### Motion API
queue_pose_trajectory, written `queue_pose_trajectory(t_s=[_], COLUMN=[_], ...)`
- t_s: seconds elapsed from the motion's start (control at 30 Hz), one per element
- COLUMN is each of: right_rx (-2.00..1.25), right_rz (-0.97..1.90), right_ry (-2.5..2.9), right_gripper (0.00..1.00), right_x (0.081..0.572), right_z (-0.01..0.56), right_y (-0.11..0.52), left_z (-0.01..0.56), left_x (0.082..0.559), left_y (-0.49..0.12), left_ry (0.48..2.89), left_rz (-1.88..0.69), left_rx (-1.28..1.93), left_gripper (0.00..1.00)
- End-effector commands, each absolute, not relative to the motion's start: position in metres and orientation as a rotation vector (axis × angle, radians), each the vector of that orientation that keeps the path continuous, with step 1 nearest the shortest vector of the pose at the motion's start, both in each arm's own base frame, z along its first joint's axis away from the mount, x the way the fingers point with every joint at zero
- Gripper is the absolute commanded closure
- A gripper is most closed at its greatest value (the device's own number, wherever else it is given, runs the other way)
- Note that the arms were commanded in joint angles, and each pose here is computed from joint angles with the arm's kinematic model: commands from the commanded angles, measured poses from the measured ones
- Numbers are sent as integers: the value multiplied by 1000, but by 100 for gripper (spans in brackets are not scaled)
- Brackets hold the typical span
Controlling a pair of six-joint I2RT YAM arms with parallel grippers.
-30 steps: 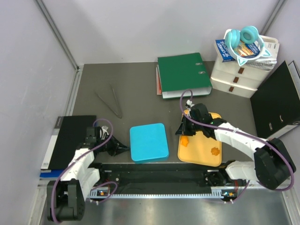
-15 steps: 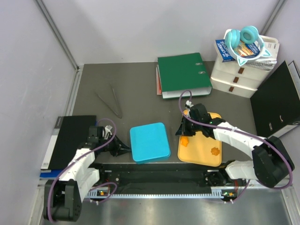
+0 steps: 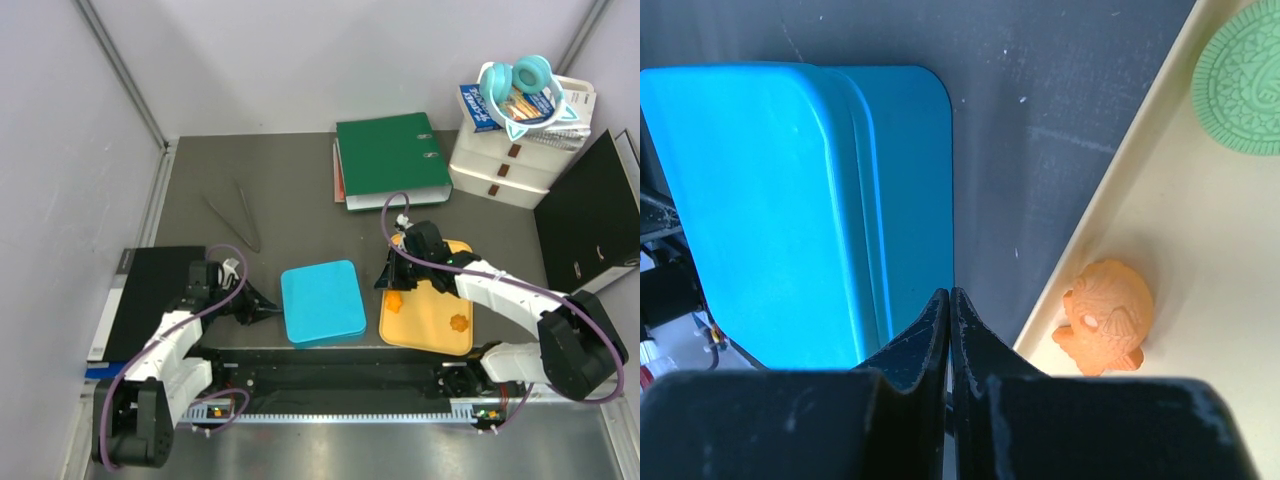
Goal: Pack the cookies
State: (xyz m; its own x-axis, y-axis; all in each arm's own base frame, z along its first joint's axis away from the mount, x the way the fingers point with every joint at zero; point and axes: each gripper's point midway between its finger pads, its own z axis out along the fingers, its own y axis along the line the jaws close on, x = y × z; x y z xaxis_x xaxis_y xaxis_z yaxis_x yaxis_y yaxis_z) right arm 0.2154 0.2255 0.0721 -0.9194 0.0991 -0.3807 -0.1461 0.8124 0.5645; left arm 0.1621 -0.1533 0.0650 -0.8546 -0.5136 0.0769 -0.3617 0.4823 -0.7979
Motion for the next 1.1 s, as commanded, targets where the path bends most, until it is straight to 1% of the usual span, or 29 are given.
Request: queue_pose_trajectory(t_s=[0.0,0.37,0.5,0.67,0.77,0.87,1.07], right_rx=[-52,-51,-52,-78,-121,-169,-264], right_rz=[869,872,913,1040,1166,1280,1384], right_ry=[2536,2527,2475,2368,2330,2314,2331], right_gripper=[100,100,100,100,100,100,100], right_x=[231,232,234,237,231,227,218], right_z=[87,89,108,146,164,172,172], right_y=[230,230,234,247,261,276,296], left_z=[88,88,91,91,92,91,91], left_x=[184,194,202,207,208,209,209], left_y=[-157,-157,-157,-158,-158,-158,-160], left_ry=[2472,2468,2459,2463,2462,2460,2460], left_rz=[-1344,-1335,-1333,-1337,-1340,-1339,-1347], left_rx=[-673,-676,-666,-663,-661,-662,-658], left_gripper=[100,100,100,100,100,100,100])
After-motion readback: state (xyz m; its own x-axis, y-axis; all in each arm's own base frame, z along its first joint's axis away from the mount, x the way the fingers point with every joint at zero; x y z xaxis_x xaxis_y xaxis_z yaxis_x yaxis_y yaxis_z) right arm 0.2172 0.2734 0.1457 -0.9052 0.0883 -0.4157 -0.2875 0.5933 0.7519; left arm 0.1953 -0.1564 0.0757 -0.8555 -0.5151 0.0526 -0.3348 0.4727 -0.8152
